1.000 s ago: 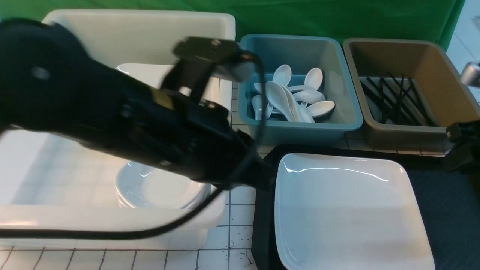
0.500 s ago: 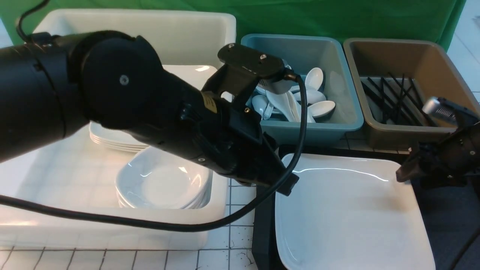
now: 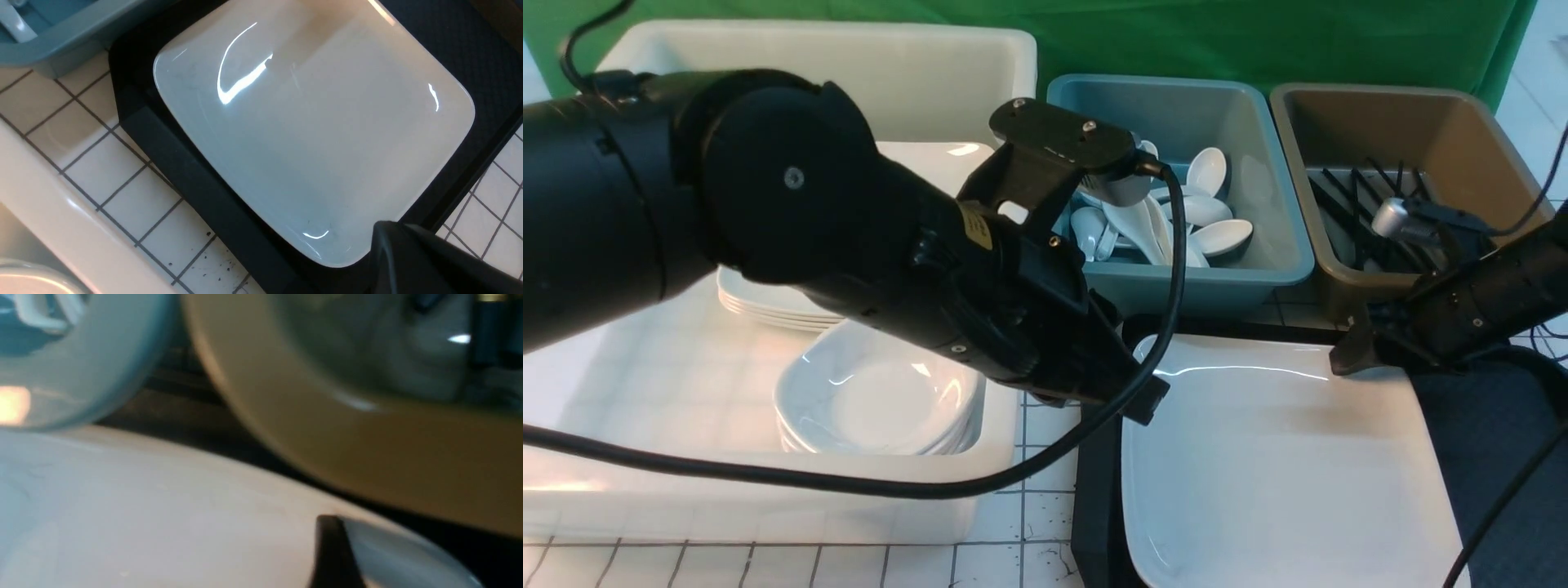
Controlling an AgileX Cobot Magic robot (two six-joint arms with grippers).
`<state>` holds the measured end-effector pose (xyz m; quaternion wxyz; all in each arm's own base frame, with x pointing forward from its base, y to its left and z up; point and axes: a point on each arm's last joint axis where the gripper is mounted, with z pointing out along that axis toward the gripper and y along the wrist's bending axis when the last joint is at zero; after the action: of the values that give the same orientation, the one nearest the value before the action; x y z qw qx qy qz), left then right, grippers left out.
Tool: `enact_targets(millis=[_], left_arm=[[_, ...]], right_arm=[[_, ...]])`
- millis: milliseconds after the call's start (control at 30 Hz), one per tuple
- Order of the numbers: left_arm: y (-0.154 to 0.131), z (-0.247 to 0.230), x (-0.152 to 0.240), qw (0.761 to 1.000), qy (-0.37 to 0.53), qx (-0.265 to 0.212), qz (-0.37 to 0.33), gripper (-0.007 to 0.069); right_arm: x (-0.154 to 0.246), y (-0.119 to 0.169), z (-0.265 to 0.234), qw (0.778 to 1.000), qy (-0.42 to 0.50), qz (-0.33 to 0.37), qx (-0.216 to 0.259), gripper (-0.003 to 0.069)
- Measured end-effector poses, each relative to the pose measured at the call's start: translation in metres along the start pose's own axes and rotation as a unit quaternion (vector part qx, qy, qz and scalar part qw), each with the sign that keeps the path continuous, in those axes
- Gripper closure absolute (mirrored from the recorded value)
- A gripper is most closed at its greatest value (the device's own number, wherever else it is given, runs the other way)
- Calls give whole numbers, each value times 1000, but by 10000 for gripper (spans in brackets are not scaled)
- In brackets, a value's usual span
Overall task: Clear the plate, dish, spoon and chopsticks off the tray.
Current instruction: Use the right arm to grab a plate from the dinner plate
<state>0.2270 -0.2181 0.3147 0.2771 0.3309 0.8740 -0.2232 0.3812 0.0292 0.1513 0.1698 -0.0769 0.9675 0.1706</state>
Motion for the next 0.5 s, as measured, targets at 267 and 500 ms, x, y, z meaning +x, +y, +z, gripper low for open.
enact_targets(millis=[267,500], left_arm=[[0,0,2,1000,11,2,-6,622],[0,0,2,1000,11,2,-12,622]], right_arm=[[2,8,-6,999,19,-30,-5,389],[1,23,-47,998,10,-57,-3,503]])
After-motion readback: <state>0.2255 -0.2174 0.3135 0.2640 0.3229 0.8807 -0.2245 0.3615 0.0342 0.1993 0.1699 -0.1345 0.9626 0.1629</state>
